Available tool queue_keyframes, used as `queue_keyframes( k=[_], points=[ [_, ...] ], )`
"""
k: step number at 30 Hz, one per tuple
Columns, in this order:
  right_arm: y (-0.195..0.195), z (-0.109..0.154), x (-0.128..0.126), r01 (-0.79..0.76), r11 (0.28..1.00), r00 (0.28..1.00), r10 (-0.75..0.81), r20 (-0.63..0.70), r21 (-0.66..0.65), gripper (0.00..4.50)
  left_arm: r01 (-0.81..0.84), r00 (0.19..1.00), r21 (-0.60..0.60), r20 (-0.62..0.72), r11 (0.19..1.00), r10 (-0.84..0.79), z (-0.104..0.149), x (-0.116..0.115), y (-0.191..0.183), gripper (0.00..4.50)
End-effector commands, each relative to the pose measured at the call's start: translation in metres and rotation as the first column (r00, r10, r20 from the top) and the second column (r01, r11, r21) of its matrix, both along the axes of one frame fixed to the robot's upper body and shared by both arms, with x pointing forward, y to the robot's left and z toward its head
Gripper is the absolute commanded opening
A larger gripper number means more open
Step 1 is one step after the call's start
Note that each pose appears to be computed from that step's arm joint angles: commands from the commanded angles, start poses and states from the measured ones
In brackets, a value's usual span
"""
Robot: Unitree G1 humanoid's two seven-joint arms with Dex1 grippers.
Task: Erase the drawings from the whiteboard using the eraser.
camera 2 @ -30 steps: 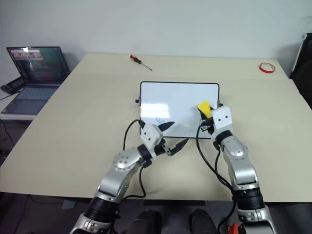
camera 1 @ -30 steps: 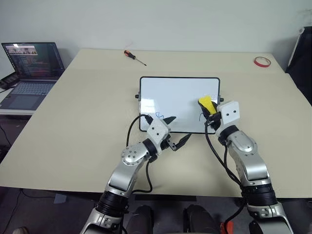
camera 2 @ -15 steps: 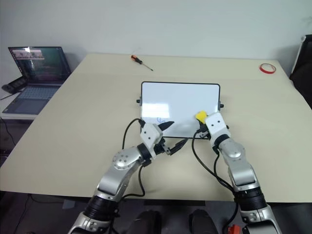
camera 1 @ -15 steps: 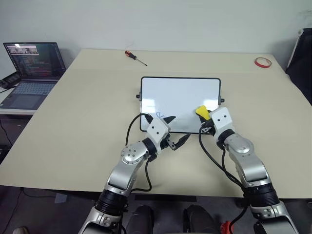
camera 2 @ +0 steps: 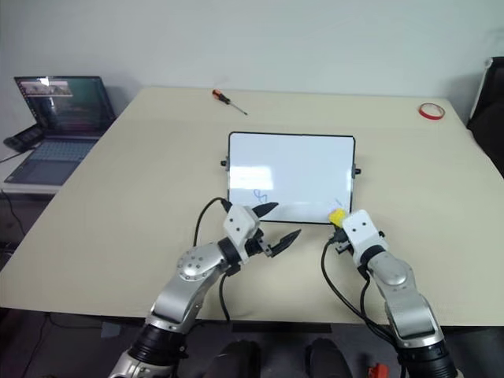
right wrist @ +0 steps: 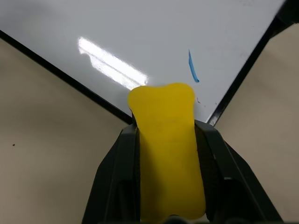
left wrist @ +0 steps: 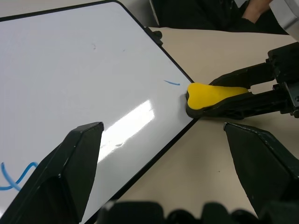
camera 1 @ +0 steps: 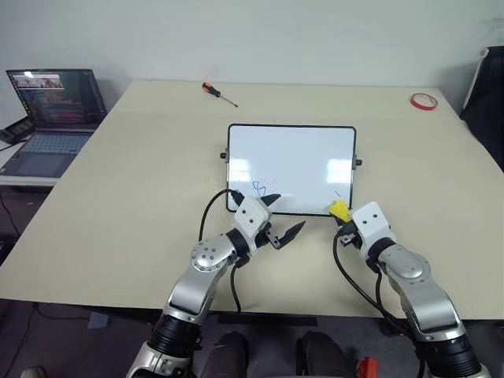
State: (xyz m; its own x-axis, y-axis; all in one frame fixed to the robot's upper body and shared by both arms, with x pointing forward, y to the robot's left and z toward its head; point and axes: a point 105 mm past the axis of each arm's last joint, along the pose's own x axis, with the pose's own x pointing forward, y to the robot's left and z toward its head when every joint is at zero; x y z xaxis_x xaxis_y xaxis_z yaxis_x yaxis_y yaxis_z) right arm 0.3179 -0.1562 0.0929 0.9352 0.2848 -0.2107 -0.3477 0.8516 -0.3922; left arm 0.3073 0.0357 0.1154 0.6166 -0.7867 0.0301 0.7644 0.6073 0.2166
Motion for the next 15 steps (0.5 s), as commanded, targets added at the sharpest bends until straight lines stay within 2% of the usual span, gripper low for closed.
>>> queue_keyframes(
  k=[1,9,13,15],
  points=[
    [-0.004,0.032,0.012,0.027,0.999,0.990,-0.031,0.137,0.027,1.22,0.038,0.998,-0.021,0.048,0.999,-0.037,0.013,-0.004,-0.008,4.50],
    [0.002,0.055,0.032,0.016,0.998,0.974,-0.029,0.226,0.057,1.22,0.048,0.998,-0.024,0.050,0.999,-0.047,0.014,-0.005,-0.011,4.50],
    [0.002,0.045,0.035,0.015,1.000,0.983,-0.019,0.183,0.021,1.22,0.044,0.998,-0.022,0.053,0.999,-0.043,0.014,-0.004,-0.010,4.50],
    [-0.004,0.027,0.032,0.032,0.999,0.994,-0.033,0.100,0.011,1.22,0.040,0.998,-0.022,0.056,0.999,-0.039,0.015,-0.004,-0.009,4.50]
  ],
)
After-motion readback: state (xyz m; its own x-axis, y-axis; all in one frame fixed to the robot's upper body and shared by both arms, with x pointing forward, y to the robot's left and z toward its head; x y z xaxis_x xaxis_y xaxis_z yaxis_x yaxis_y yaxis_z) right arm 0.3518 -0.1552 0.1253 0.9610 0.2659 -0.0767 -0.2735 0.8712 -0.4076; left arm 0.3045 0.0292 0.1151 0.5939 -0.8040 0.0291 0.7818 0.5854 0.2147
